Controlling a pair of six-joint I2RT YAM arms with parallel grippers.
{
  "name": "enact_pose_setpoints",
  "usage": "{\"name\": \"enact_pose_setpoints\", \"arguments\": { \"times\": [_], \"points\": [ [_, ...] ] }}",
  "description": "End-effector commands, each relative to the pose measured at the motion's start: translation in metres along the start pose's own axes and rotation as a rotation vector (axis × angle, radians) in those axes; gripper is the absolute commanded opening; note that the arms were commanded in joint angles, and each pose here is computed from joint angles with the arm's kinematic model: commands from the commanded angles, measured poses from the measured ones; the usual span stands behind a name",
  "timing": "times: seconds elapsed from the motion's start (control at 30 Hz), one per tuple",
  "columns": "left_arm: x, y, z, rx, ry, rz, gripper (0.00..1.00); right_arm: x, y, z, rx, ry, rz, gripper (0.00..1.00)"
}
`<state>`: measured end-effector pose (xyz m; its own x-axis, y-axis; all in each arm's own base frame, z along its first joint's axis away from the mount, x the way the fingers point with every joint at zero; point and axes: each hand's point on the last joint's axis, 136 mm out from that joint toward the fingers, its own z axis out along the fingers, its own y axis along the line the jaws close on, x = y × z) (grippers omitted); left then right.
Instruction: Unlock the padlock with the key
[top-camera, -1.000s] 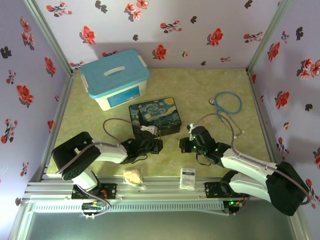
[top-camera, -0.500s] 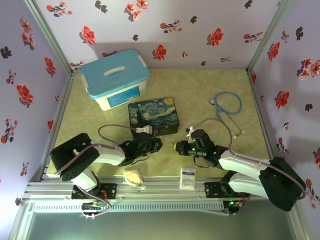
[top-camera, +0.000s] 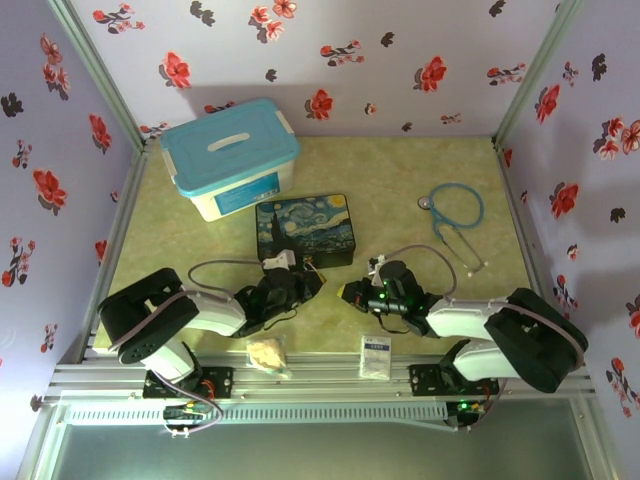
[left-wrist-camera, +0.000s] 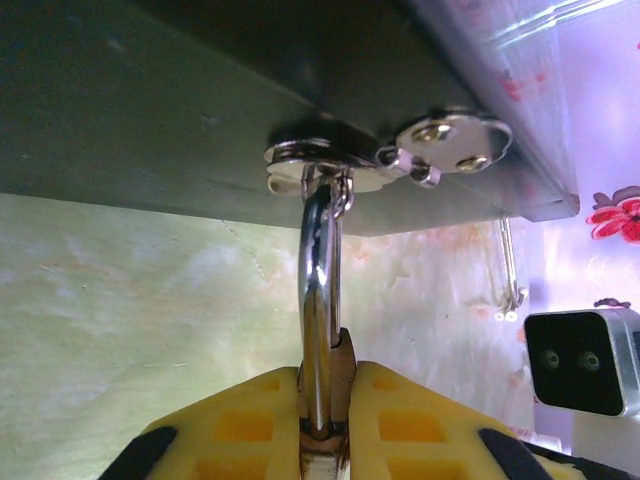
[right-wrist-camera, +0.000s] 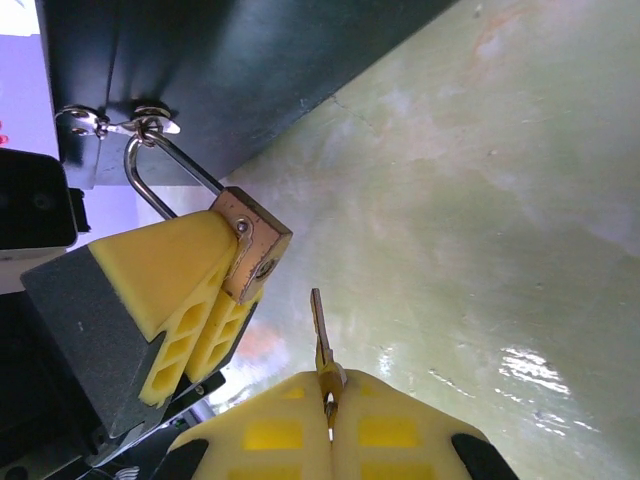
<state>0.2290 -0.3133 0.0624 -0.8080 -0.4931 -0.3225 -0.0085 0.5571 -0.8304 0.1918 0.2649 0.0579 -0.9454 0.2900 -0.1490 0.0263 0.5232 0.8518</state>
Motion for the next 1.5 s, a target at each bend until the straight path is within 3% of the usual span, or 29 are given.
{"name": "enact_pose_setpoints", "arguments": {
  "times": [0.0,0.5,0.73,1.47],
  "points": [
    [-0.015,-0.036,-0.004,0.128,-0.073,-0.041,0.0,-0.003,0.009,-0.003,-0.04,-0.005,0.038,0.0],
    [-0.015,-0.045,-0.001,0.217,-0.076,-0.152,0.0,-0.021,0.027,0.013,-0.268,-0.055,0.199,0.0],
    [-0.014,-0.04,0.0,0.197,-0.083,-0.152,0.0,-0.02,0.014,0.01,-0.273,-0.074,0.22,0.0],
    [-0.012,-0.038,0.003,0.2,-0.073,-0.173,0.0,-0.027,0.041,0.006,-0.328,-0.079,0.114,0.0]
  ]
}}
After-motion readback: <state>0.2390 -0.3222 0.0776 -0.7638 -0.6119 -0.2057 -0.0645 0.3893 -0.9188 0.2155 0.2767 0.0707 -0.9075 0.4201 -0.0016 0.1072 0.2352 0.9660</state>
